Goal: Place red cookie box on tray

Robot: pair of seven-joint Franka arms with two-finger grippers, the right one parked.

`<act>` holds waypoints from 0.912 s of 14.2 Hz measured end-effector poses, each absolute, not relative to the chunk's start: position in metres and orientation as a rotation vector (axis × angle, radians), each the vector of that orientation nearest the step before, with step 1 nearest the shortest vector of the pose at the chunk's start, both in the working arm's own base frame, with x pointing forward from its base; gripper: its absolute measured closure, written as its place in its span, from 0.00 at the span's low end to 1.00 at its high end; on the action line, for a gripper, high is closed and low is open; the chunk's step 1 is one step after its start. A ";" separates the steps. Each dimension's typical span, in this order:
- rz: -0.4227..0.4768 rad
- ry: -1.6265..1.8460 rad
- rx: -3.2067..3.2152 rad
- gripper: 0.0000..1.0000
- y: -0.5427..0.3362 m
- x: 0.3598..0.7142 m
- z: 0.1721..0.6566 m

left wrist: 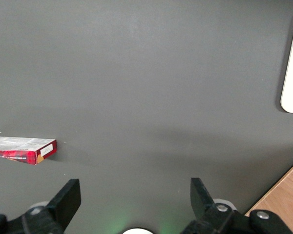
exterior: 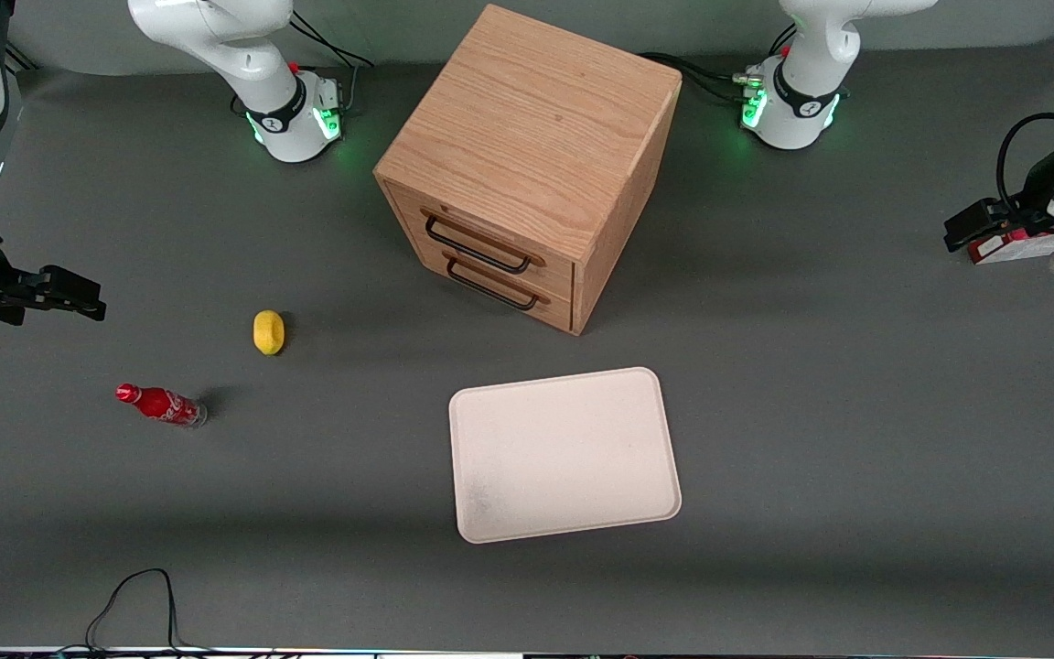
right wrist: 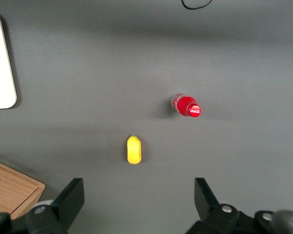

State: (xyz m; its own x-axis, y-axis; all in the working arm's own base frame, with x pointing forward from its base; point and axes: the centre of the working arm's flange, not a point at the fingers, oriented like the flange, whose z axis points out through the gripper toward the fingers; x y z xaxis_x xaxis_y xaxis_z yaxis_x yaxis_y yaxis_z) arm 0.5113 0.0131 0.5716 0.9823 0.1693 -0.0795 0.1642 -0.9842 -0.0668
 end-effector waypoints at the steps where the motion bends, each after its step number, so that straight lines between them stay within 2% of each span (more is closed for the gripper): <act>1: 0.135 -0.257 -3.068 0.00 0.013 0.511 0.572; 9: 0.180 -0.280 -3.064 0.00 0.020 0.507 0.571; 13: 0.175 -0.286 -3.064 0.00 0.022 0.507 0.579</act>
State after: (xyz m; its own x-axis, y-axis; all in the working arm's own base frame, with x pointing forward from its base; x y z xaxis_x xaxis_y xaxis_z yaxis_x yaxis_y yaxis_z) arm 0.5073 0.0218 0.5790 0.9763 0.1879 -0.1072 0.1812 -0.9810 -0.0695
